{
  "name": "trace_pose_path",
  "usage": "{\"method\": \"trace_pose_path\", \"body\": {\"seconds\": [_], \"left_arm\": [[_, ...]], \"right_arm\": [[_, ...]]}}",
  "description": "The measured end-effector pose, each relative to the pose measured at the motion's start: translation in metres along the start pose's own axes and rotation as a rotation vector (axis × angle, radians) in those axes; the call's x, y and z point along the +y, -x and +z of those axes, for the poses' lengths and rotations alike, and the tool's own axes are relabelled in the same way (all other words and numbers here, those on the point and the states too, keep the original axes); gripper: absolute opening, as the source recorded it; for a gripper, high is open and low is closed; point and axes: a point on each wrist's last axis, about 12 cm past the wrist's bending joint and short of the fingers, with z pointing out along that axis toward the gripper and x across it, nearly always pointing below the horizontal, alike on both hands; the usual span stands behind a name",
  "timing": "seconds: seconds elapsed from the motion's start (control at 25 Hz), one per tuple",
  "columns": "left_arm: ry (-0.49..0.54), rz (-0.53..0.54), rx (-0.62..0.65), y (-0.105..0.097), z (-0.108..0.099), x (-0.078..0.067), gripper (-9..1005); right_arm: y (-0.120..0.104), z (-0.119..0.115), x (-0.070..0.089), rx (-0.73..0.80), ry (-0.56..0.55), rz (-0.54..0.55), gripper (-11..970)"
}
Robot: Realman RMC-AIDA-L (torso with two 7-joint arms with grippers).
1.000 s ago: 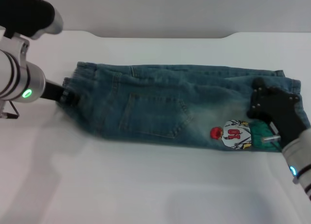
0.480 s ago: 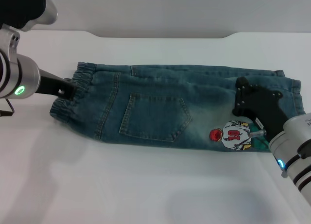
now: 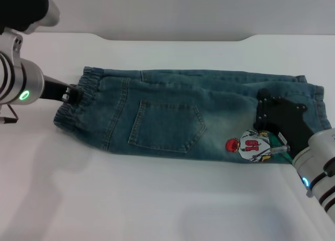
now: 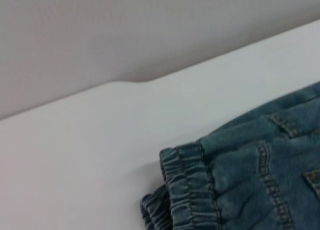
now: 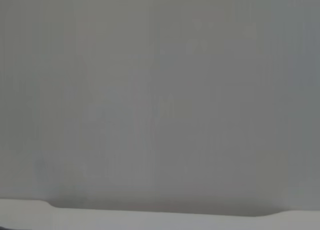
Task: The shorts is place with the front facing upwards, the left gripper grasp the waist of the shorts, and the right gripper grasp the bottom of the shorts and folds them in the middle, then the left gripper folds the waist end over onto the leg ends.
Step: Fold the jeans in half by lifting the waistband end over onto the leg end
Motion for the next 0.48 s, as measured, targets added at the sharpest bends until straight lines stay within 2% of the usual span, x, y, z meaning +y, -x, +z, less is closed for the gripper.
{"method": "trace_pose_path", "body": {"seconds": [0.28,0.48], "left_arm": [[0.002,0.007,0.068,-0.006,0.012,0.005,418],[0.006,-0.004,0.135,-0.013,0.021,0.013,546]], "right_arm": [[-0.001,-0.002,-0.001,0.003,-0.004,0.003,-1],[-0.001,-0.002,0.000,0.002,-0.003,0.004,-1]]}}
